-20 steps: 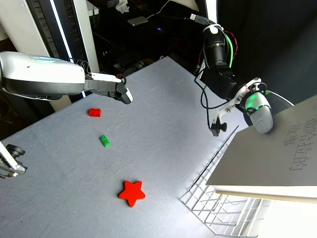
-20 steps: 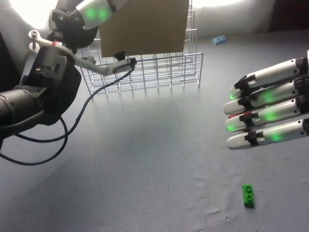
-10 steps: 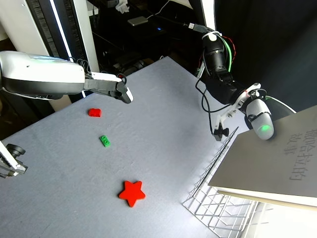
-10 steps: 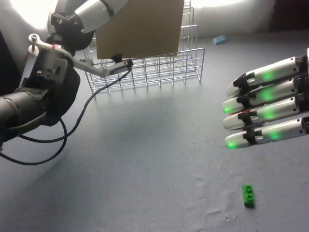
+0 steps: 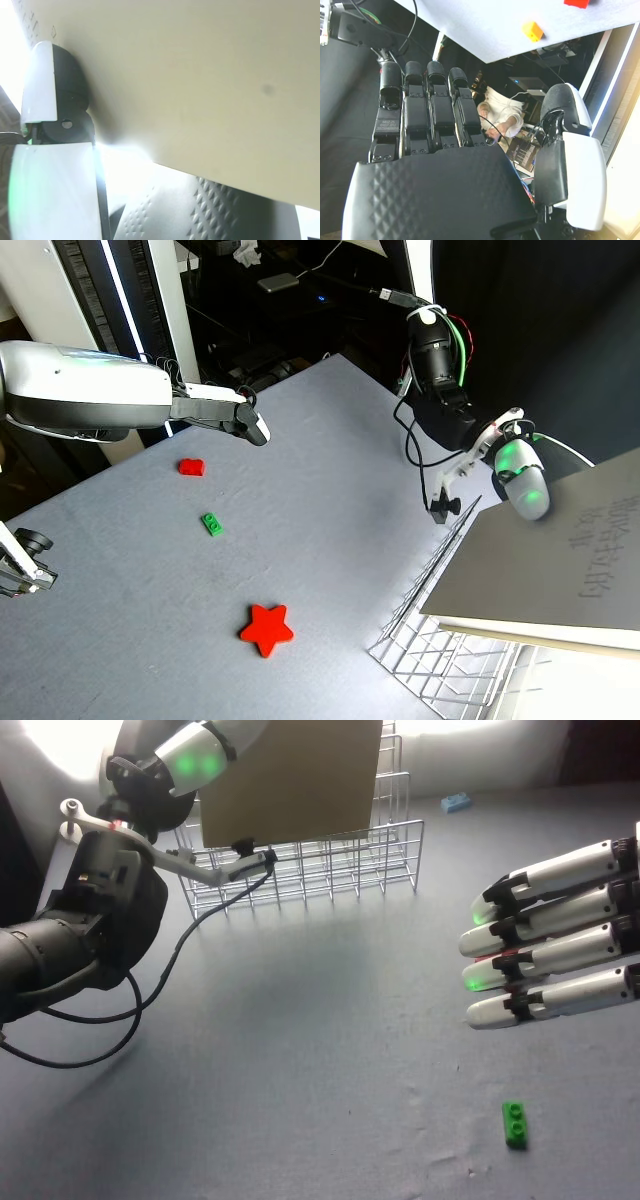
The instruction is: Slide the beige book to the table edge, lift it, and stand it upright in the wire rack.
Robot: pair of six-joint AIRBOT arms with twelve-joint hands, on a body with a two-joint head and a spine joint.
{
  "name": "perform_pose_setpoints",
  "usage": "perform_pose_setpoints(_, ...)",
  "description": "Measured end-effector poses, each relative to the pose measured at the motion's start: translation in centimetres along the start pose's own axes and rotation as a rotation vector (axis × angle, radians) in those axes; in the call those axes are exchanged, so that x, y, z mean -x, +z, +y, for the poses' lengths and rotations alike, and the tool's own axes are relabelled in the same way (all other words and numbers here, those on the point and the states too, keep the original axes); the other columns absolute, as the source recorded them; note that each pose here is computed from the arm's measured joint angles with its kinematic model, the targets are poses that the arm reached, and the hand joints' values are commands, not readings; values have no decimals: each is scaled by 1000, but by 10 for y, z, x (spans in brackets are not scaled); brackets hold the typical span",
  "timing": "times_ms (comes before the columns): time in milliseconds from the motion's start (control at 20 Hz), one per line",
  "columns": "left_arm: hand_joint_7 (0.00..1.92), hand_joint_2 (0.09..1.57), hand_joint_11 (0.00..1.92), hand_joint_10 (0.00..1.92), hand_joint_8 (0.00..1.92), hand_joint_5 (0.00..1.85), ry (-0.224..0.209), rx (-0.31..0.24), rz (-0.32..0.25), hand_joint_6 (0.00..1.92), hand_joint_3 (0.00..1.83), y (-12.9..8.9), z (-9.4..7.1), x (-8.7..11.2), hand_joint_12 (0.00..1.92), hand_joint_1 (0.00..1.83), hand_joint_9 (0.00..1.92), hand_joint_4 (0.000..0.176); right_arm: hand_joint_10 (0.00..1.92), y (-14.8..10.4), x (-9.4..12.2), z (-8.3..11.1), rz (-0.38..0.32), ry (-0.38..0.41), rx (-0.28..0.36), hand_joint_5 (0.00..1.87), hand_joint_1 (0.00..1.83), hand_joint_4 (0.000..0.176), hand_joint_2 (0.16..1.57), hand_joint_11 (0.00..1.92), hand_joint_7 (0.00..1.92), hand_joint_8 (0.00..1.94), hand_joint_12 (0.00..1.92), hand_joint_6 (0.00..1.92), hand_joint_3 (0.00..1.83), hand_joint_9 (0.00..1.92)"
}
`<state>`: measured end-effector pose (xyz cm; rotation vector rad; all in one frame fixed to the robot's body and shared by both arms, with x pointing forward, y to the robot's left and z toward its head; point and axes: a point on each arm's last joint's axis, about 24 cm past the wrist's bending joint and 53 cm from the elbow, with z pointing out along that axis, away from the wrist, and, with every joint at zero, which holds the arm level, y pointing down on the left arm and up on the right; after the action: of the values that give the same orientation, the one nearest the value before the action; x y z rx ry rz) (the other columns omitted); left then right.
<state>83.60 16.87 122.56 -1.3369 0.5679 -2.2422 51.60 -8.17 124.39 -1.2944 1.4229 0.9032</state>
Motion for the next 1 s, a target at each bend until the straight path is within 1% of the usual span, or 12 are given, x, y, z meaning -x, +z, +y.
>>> perform_pose_setpoints(100, 791, 1206, 651, 1464, 1356, 739, -2, 2, 3, 1187, 2, -1, 2, -1, 1458, 1340, 789, 0, 2, 0, 0, 0, -1, 0, 0, 230, 109, 0, 1072, 0, 257, 4, 689, 4, 0, 259)
perform_pose_setpoints(250, 803, 1200, 611, 1472, 1350, 773, -4, 4, 7, 1132, 1, -2, 3, -2, 1492, 1343, 774, 0, 1, 0, 0, 0, -1, 0, 0, 220, 113, 0, 1071, 0, 262, 0, 744, 0, 0, 265)
perform_pose_setpoints(550, 764, 1223, 506, 1532, 1378, 748, -6, -1, 8, 1203, 1, -2, 2, -3, 1575, 1327, 719, 0, 1, 0, 0, 0, 0, 0, 0, 228, 98, 0, 1074, 0, 268, 1, 796, 1, 0, 278)
perform_pose_setpoints(600, 781, 1229, 488, 1316, 1408, 751, -6, -2, 8, 1232, 0, -2, 2, -3, 1578, 1199, 657, 0, 3, 0, 0, 0, 0, 0, -1, 222, 88, 0, 1076, 0, 260, 1, 752, 1, 0, 262)
perform_pose_setpoints(650, 785, 1231, 487, 1223, 1405, 746, -6, -2, 9, 1248, 0, -2, 2, -3, 1573, 1170, 653, 0, 8, 0, 0, 0, 0, 0, -1, 232, 85, 0, 1075, 0, 268, 5, 744, 5, 0, 271)
perform_pose_setpoints(700, 786, 1227, 489, 1196, 1384, 762, -5, -2, 9, 1245, 0, -2, 2, -3, 1578, 1164, 655, 0, 11, 0, 0, 0, 0, 0, 0, 244, 95, 0, 1072, 0, 280, 6, 785, 6, 0, 286)
perform_pose_setpoints(750, 811, 1208, 509, 1149, 1326, 798, -6, -2, 8, 1210, 0, -2, 2, -3, 1562, 1168, 679, 11, 4, 0, 0, 0, 0, 1, 0, 227, 106, 0, 1076, 0, 265, 4, 748, 3, 1, 274)
perform_pose_setpoints(800, 817, 1207, 505, 1134, 1307, 795, -6, -3, 8, 1222, 1, -2, 2, -3, 1568, 1165, 684, 17, 5, 0, 0, 0, 0, 0, 0, 231, 102, 0, 1077, 0, 272, 5, 777, 4, 1, 282)
perform_pose_setpoints(850, 792, 1213, 495, 1155, 1336, 798, -6, -3, 9, 1225, 1, -2, 2, -3, 1590, 1158, 670, 22, 6, 0, 0, 0, 0, 0, 0, 236, 95, 0, 1074, 0, 283, 6, 805, 4, 0, 289)
perform_pose_setpoints(900, 778, 1228, 483, 1145, 1353, 756, -6, -2, 9, 1287, 3, -2, 2, -3, 1584, 1146, 659, 25, 4, 0, 0, 0, 0, 0, 0, 213, 100, 0, 1077, 0, 255, 3, 745, 2, 1, 255)
perform_pose_setpoints(950, 717, 1229, 480, 1115, 953, 762, -6, -2, 9, 1305, 0, -2, 2, -3, 1556, 1062, 653, 0, 6, 0, 0, 0, 0, 0, 0, 218, 120, 0, 1070, 0, 257, 5, 739, 5, 0, 255)
perform_pose_setpoints(1000, 733, 1220, 472, 1091, 746, 777, -5, -3, 9, 1288, 0, -2, 2, -3, 1536, 1044, 646, 0, 4, 0, 0, 0, 0, 0, -1, 211, 108, 0, 1077, 0, 249, 1, 735, 2, 1, 251)
